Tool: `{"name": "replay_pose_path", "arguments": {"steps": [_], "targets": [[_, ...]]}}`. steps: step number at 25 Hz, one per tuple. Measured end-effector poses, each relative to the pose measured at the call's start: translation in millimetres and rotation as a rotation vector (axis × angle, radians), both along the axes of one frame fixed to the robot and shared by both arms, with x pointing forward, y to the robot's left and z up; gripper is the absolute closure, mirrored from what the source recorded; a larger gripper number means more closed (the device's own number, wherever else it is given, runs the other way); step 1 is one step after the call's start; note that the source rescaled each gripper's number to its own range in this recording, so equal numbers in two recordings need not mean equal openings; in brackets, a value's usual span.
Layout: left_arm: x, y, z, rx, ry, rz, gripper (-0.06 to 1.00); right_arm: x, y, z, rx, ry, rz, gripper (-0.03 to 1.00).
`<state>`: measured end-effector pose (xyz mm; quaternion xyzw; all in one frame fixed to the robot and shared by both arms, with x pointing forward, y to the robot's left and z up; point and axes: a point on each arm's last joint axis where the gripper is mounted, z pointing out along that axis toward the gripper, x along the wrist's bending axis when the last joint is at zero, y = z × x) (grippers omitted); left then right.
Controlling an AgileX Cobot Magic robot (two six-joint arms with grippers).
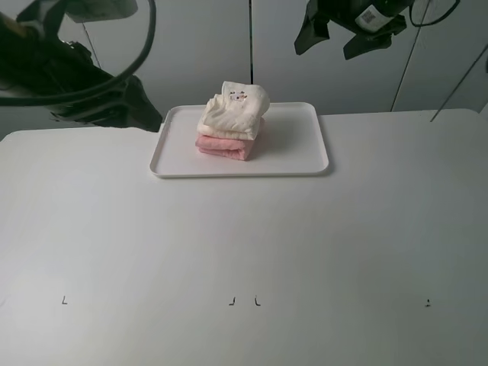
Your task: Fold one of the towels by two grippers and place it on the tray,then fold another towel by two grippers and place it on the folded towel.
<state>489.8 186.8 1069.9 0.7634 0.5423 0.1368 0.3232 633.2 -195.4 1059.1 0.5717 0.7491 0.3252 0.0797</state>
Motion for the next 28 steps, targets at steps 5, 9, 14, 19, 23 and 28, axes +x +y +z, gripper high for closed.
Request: {"name": "replay_pose_path", "arguments": {"steps": [5,9,14,19,23,28], "targets": [[-51.6,51.8,32.0,-0.03,-0.142,0.131,-0.05,-89.2,-22.8,15.7,-0.072,-0.045,0.001,-0.03],[-100.2,69.0,36.6,-0.036,-0.192,0.147,-0.05,-158.1,-40.1,39.2,-0.11,-0.165,-0.001,-0.03],[-151.2,81.3,20.4,-0.053,-0.175,0.163,-0.05,-232.2,-54.8,50.7,-0.098,-0.274,-0.006,-0.03],[-191.7,92.6,11.8,-0.036,-0.204,0.157,-0.05,-294.6,-67.2,42.9,-0.11,-0.296,0.003,-0.03],[-214.1,100.1,5.6,-0.02,-0.245,0.162,-0.05,-330.9,-74.6,33.3,-0.105,-0.33,-0.006,-0.03],[-234.1,105.2,-3.5,-0.02,-0.239,0.165,-0.05,-357.4,-79.8,18.8,-0.087,-0.386,-0.018,-0.03]]}}
